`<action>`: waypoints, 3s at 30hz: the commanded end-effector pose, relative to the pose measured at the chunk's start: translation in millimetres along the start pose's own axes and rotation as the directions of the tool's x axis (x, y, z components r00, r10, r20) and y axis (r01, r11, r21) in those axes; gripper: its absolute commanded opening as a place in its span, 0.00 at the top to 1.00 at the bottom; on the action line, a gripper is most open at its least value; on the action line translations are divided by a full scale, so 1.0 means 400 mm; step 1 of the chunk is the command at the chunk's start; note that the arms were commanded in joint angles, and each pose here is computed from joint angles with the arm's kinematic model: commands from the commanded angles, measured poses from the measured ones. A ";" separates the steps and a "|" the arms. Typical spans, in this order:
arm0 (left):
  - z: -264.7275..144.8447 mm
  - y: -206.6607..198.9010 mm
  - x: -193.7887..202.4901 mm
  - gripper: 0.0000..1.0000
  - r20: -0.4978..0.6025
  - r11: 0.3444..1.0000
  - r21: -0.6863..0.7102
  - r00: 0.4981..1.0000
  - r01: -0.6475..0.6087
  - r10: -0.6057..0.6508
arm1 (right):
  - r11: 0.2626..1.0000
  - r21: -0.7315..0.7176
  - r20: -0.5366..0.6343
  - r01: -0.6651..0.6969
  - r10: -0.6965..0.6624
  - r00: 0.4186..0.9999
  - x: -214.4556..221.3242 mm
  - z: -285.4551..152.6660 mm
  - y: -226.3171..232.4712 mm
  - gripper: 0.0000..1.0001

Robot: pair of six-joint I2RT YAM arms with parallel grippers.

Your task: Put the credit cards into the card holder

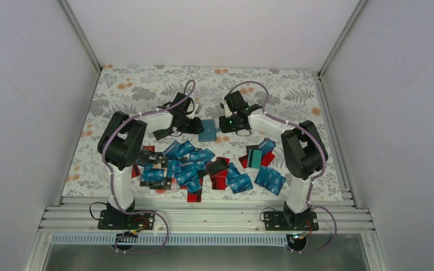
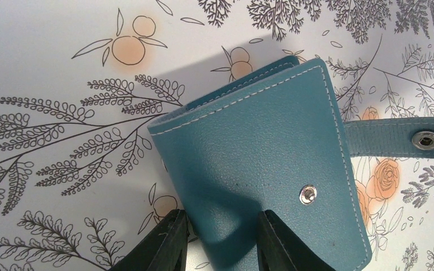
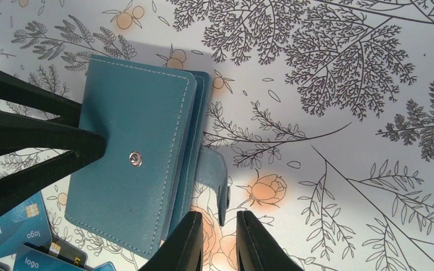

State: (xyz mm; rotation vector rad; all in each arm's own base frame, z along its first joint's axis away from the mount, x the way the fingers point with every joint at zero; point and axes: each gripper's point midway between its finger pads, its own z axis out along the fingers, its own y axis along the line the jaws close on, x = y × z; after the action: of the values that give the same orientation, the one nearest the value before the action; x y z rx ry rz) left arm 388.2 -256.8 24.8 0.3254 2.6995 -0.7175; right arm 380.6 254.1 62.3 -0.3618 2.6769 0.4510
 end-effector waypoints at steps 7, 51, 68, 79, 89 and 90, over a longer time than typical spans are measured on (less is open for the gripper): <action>0.035 0.021 0.044 0.69 -0.068 1.000 -0.027 0.998 -0.001 -0.001 | 1.000 0.003 -0.009 0.007 -0.007 1.000 0.004 0.025 -0.008 0.87; 0.047 0.003 0.051 0.71 -0.072 1.000 -0.004 0.997 -0.009 0.008 | 0.976 -0.207 -0.079 0.075 -0.093 0.993 -0.011 0.068 0.148 0.96; 0.051 0.001 0.053 0.71 -0.077 1.000 0.001 0.997 -0.014 0.014 | 0.980 -0.178 -0.131 0.088 -0.112 0.985 0.016 0.101 0.147 0.96; 0.049 0.002 0.051 0.71 -0.078 1.000 -0.002 0.997 -0.018 0.018 | 0.983 -0.164 -0.157 0.082 -0.108 0.982 0.028 0.129 0.138 0.96; 0.046 0.000 0.055 0.71 -0.081 1.000 0.000 0.996 -0.021 0.021 | 0.988 -0.138 -0.200 0.066 -0.093 0.975 0.046 0.165 0.117 0.96; 0.046 -0.001 0.057 0.71 -0.083 1.000 0.001 0.996 -0.022 0.022 | 0.988 -0.141 -0.204 0.061 -0.090 0.975 0.047 0.168 0.115 0.96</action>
State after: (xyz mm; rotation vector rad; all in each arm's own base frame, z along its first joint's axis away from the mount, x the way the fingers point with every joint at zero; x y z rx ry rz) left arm 386.8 -264.3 23.8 0.3578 2.6947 -0.7394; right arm 378.3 322.2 33.7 -0.5683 2.7584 0.6592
